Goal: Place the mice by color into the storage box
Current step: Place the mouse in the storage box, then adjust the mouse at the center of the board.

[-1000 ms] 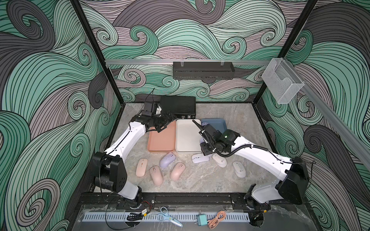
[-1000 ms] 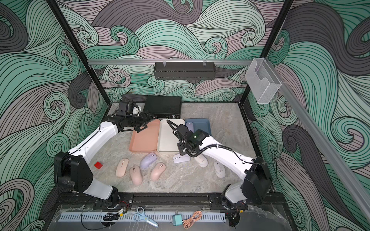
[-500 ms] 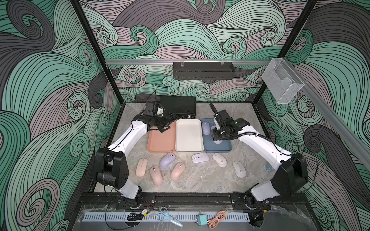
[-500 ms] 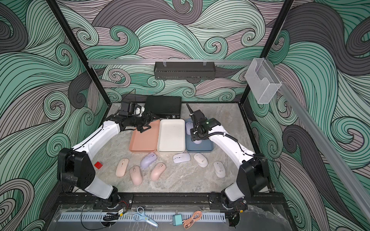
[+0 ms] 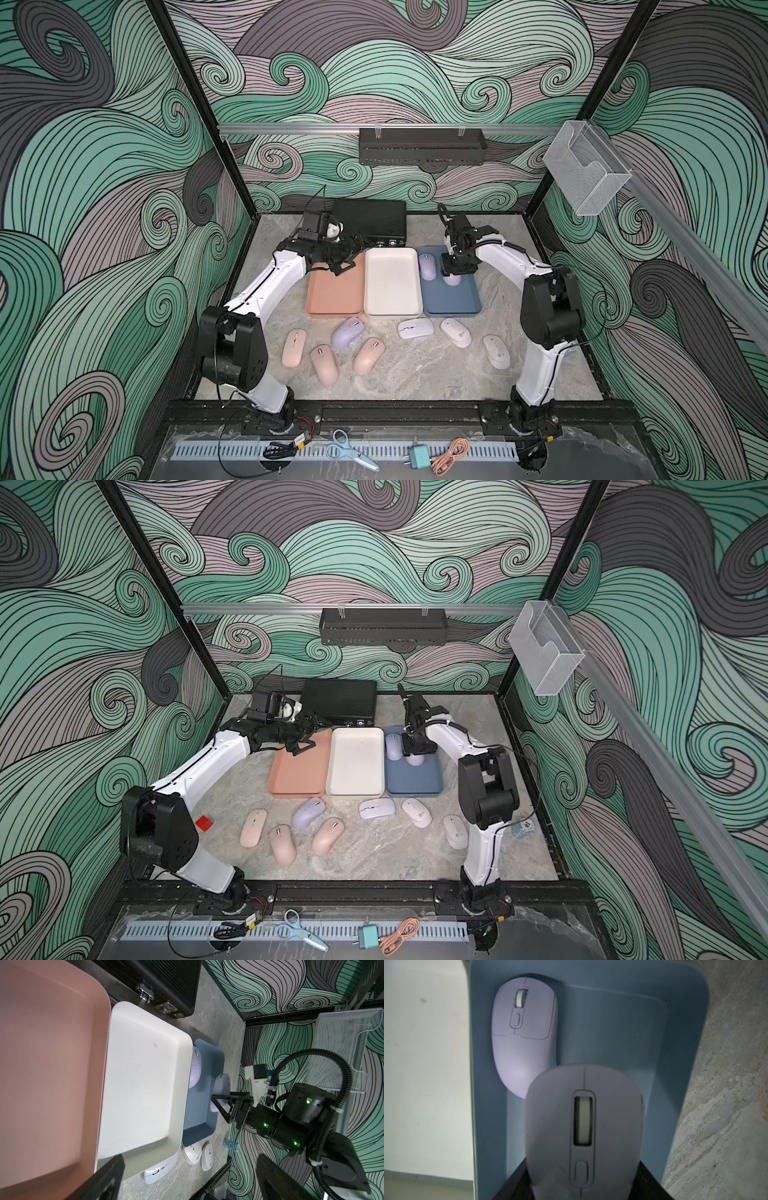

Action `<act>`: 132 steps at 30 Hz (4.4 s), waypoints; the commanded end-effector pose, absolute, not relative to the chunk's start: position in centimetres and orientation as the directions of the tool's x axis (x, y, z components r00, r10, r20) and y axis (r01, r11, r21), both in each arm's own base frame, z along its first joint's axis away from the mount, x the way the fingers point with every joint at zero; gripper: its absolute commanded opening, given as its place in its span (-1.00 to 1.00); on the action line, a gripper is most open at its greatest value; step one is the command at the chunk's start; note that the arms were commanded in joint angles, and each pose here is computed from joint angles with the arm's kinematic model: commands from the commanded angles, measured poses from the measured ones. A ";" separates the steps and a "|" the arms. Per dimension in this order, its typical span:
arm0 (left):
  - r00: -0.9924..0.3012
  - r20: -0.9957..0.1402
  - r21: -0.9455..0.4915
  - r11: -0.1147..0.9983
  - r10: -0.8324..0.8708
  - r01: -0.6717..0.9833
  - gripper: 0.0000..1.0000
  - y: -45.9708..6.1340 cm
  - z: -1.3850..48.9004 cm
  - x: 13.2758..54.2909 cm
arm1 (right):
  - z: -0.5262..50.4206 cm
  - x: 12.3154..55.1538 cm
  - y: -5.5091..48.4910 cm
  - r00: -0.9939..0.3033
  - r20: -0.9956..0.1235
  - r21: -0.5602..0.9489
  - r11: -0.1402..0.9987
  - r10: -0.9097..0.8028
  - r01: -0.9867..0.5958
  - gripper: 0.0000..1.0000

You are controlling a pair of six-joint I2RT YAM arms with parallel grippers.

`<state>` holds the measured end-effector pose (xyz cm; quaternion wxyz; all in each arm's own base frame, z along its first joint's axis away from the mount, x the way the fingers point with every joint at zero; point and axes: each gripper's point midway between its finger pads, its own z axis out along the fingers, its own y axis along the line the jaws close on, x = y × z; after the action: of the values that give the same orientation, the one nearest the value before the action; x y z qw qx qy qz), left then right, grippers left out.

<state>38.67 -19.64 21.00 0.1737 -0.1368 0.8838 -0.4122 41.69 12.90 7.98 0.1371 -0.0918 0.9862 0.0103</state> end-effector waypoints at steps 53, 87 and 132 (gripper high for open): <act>-0.882 -0.228 -0.793 0.604 -0.412 -0.077 0.91 -18.7 22.8 39.2 | 6.3 46.6 13.0 -0.955 -0.267 0.039 0.989 -0.131 -0.146 0.30; -0.767 -0.381 -0.708 0.697 -0.516 -0.117 0.91 -12.3 25.1 40.0 | 17.7 26.5 18.5 -0.825 -0.539 0.074 0.965 -0.172 -0.250 0.32; -0.878 -0.295 -0.373 0.892 -0.376 -0.257 0.97 -14.7 8.4 23.9 | 16.0 21.9 15.9 -0.756 -0.639 0.150 0.940 -0.145 -0.308 0.70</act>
<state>21.09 -13.49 7.03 0.1308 -0.1812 0.9646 -0.1397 22.38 16.26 16.37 0.3273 -0.1254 0.9285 0.1224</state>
